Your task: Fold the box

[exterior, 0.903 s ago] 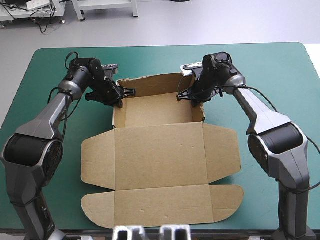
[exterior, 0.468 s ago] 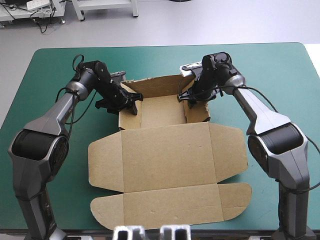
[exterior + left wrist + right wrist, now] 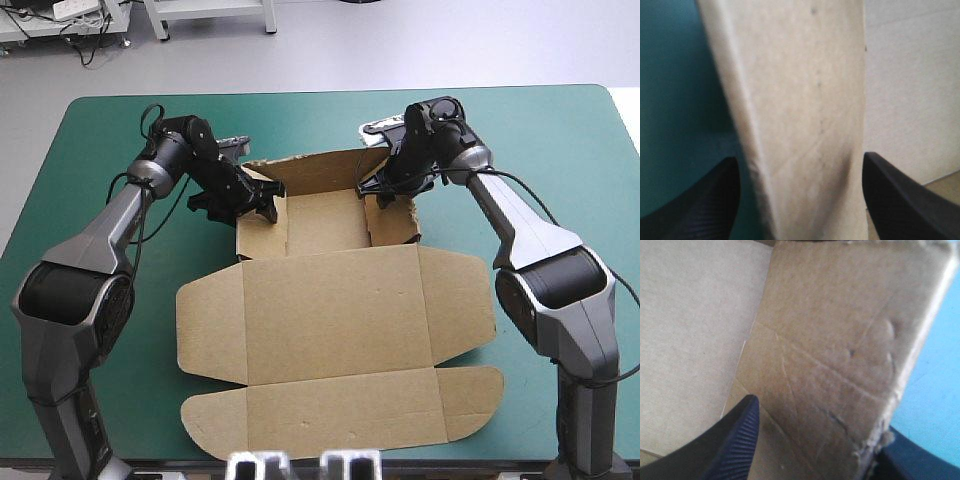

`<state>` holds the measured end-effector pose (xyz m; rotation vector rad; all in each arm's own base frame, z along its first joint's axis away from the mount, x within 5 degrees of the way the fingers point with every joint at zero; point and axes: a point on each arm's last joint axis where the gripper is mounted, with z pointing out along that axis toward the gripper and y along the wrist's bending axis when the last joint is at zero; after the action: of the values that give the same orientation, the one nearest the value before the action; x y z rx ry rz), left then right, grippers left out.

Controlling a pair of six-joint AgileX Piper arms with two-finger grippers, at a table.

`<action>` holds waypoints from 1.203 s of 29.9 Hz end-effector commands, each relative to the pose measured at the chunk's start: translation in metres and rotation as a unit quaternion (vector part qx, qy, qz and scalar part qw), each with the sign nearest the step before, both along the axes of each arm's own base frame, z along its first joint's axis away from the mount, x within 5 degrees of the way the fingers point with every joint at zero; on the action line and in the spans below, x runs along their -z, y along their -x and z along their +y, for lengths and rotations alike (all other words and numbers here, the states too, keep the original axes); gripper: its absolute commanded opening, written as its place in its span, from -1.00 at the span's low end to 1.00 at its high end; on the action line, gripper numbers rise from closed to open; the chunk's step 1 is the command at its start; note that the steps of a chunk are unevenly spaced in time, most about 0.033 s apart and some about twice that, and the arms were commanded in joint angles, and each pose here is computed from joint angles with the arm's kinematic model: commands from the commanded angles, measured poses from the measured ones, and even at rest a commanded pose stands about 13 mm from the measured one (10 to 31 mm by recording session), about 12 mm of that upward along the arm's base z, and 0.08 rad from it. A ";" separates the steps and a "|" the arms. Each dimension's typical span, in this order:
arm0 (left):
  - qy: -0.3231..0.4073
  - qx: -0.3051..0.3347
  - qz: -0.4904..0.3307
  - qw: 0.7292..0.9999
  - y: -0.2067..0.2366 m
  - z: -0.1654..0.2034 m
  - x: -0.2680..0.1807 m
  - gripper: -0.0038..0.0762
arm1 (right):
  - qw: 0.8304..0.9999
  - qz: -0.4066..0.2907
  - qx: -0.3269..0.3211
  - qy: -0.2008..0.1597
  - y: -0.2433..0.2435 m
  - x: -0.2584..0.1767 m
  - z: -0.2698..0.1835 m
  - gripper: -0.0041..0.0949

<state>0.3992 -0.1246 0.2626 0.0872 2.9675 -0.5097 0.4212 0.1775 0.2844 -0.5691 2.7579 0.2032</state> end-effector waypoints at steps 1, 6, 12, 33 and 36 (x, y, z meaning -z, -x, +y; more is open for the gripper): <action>0.020 0.008 -0.048 0.999 0.017 0.002 -0.060 0.34 | 0.998 -0.062 -0.007 -0.021 0.011 -0.053 -0.005 0.09; 0.002 0.008 -0.105 0.994 0.025 0.009 -0.093 0.34 | 0.995 -0.089 -0.007 -0.032 0.011 -0.071 -0.004 0.09; -0.017 0.007 -0.190 0.982 0.058 0.024 -0.148 0.31 | 0.991 -0.130 -0.014 -0.021 0.020 -0.097 -0.012 0.09; 0.033 0.019 -0.489 0.872 0.373 0.100 -0.246 -0.21 | 0.992 -0.110 0.044 -0.031 0.036 -0.102 -0.033 0.08; 0.033 0.016 -0.501 0.865 0.409 0.109 -0.216 -0.36 | 0.995 -0.076 0.046 -0.039 0.027 -0.082 -0.030 0.08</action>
<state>0.0125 -0.0208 0.5025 0.2806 1.9049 -0.3956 0.3992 0.1531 0.3538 -0.4418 2.6240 0.1933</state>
